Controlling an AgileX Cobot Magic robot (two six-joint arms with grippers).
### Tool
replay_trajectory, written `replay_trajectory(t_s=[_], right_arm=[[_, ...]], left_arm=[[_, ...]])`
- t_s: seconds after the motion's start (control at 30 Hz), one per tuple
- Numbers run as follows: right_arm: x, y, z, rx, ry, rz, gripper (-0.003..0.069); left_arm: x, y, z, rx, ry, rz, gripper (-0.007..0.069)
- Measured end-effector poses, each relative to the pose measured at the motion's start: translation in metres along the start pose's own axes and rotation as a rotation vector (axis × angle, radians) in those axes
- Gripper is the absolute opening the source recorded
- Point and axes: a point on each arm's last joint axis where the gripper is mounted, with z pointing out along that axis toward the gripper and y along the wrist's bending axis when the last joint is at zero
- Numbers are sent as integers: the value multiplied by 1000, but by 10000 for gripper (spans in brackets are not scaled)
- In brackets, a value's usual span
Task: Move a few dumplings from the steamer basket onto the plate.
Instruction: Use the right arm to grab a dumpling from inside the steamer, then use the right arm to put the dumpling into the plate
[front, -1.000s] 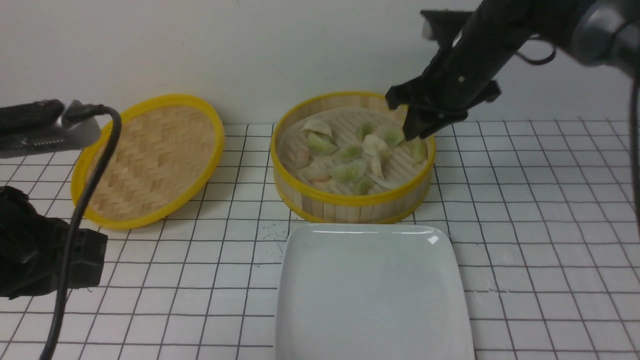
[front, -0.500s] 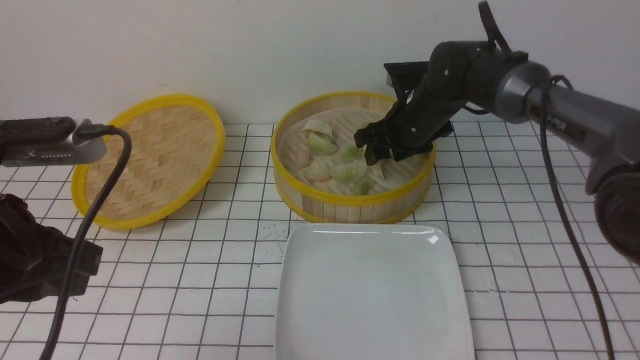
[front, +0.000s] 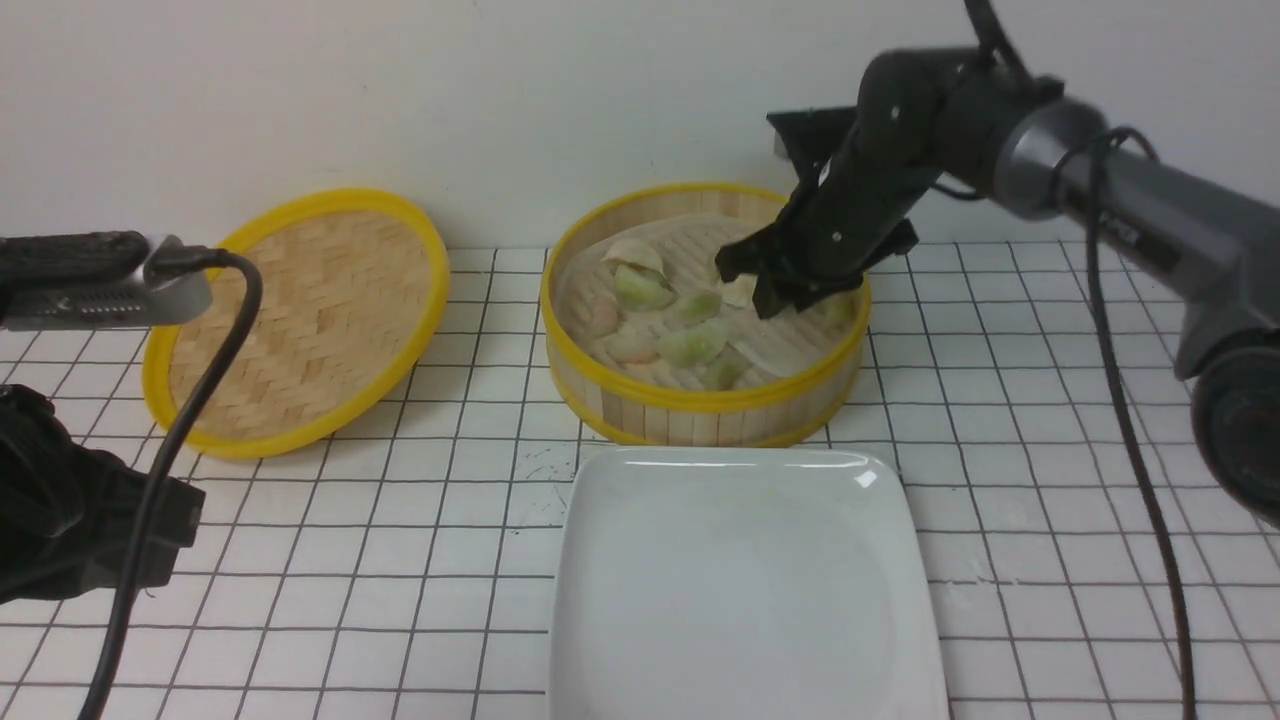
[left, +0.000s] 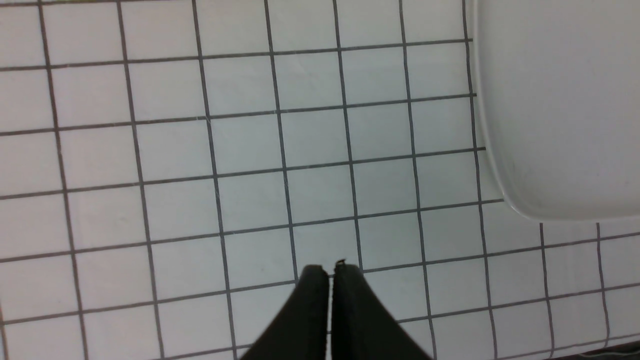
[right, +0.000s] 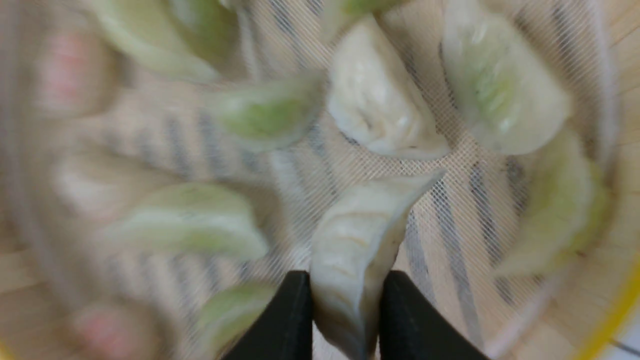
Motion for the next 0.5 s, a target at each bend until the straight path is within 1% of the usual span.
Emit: replay_trajectory(t_s=[0.1,0.2,0.23,0.3,0.37,0.4,0.5], right_arm=[[-10,9,-57,-8,-63,-30,150],[-4,14,-98,-10,-102,-53,150],[-2,14,-104,-12,-102,-55,150],[19,18,-128,-36,-77,-63,150],[47,21,-139,-70,-19,-62,150],[66,23,-139,-96,31,-52,150],[108,28,-127,-133,159,-34,150]], left_arm=[[-4,-2,-1,17,-31,-8,-6],[-16,-6,-5,46,-65,0,-6],[-17,-6,-6,47,-72,2,-6],[-35,-12,-8,65,-88,46,-6],[-55,-23,-6,87,-92,99,-6],[-69,-32,-2,99,-90,133,-6],[-97,-59,10,132,-79,239,-6]])
